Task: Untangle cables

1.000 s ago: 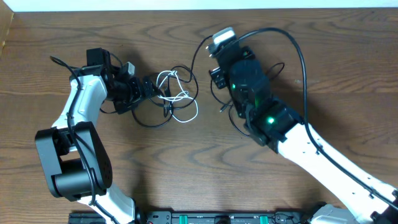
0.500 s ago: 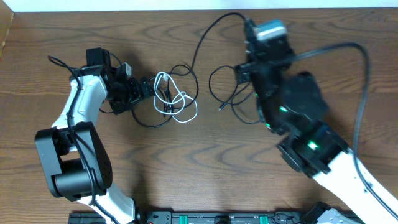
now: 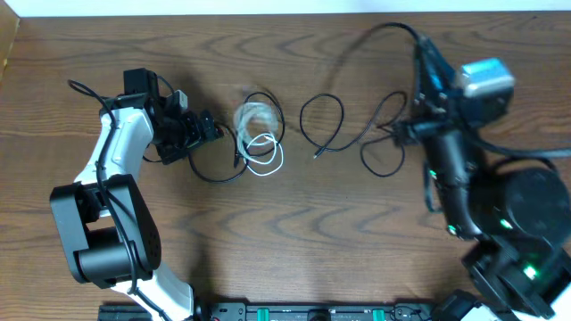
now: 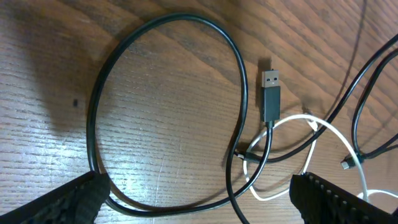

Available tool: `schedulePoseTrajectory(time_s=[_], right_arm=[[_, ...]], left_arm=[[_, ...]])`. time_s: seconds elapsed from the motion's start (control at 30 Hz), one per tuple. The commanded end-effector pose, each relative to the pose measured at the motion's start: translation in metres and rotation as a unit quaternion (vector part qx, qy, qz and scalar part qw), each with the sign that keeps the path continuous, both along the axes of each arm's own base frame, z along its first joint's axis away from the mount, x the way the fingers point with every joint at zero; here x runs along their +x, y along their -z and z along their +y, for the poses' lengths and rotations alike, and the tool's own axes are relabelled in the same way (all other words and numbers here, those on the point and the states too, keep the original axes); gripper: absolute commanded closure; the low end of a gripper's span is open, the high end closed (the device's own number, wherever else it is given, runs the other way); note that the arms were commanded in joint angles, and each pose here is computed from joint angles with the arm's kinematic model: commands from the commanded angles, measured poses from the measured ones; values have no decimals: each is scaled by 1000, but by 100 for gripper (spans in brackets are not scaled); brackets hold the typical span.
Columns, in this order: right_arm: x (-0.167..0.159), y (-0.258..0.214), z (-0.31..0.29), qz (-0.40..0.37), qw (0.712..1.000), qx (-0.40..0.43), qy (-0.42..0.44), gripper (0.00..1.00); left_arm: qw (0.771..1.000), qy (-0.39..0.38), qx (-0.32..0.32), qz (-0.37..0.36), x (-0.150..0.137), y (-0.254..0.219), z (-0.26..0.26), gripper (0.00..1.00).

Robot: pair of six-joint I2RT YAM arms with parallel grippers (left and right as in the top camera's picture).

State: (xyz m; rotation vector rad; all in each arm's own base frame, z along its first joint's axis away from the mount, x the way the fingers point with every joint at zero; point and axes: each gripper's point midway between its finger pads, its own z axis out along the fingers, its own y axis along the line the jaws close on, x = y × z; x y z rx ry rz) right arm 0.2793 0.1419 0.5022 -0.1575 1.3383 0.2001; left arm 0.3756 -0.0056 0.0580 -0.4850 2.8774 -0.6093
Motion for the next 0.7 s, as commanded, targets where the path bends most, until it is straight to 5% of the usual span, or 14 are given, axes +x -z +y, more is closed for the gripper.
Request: schedulePoseTrajectory(time_s=[0.0, 0.43, 0.57, 0.67], right_arm=[[-13, -7, -34, 2, 998, 31, 53, 99], [-13, 9, -49, 36, 995, 23, 90, 99], [-19, 42, 20, 31, 980, -185, -68, 99], [3, 64, 15, 80, 979, -184, -20, 99]], left_arm=[[1000, -10, 17, 5, -3, 1, 5, 2], [998, -40, 38, 15, -3, 4, 14, 2], [998, -40, 38, 13, -2, 4, 14, 2], [998, -40, 38, 12, -1, 4, 14, 2]])
